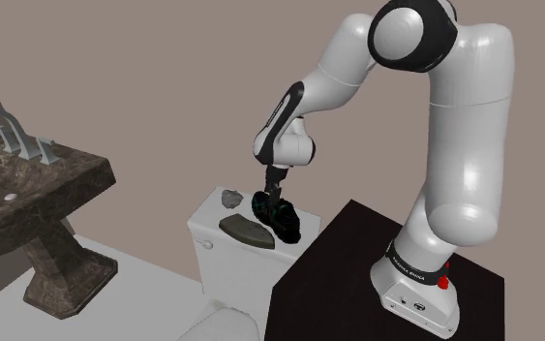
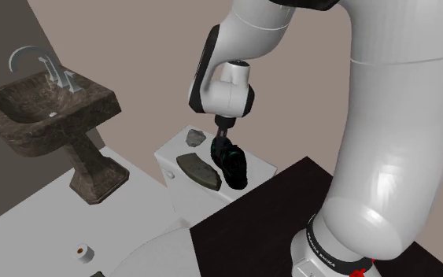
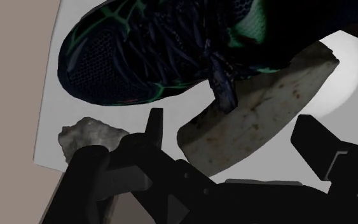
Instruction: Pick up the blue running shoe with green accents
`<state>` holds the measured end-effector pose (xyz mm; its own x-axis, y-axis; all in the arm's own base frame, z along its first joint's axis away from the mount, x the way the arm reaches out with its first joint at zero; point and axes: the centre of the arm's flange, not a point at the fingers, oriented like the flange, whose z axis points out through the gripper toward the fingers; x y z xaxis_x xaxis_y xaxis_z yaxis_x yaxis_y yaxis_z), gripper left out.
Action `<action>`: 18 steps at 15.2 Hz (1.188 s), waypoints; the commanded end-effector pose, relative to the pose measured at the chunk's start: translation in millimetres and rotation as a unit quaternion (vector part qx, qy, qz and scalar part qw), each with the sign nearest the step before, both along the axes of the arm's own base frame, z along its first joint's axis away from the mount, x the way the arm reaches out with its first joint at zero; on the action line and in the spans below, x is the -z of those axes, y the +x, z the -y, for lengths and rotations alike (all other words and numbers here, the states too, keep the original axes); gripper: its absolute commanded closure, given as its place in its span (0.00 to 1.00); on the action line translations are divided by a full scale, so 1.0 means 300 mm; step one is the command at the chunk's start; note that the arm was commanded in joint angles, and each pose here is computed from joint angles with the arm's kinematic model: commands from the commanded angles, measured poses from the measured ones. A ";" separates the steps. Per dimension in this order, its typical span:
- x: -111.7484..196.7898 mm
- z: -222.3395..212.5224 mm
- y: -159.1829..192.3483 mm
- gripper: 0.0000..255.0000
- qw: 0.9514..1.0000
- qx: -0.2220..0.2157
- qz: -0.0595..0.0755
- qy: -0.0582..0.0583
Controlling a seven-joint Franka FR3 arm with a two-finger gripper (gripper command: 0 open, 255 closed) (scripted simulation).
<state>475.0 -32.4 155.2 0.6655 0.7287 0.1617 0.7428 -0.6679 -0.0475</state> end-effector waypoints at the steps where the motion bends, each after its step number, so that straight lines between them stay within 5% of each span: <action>1: 0.037 0.002 0.001 0.00 1.000 0.000 0.000 0.000; 4: 0.065 0.002 0.001 0.00 1.000 0.000 0.000 0.000; 5: 0.065 0.004 0.001 1.00 1.000 0.000 0.000 0.000; 18: -0.005 0.002 0.001 1.00 1.000 0.000 0.000 0.000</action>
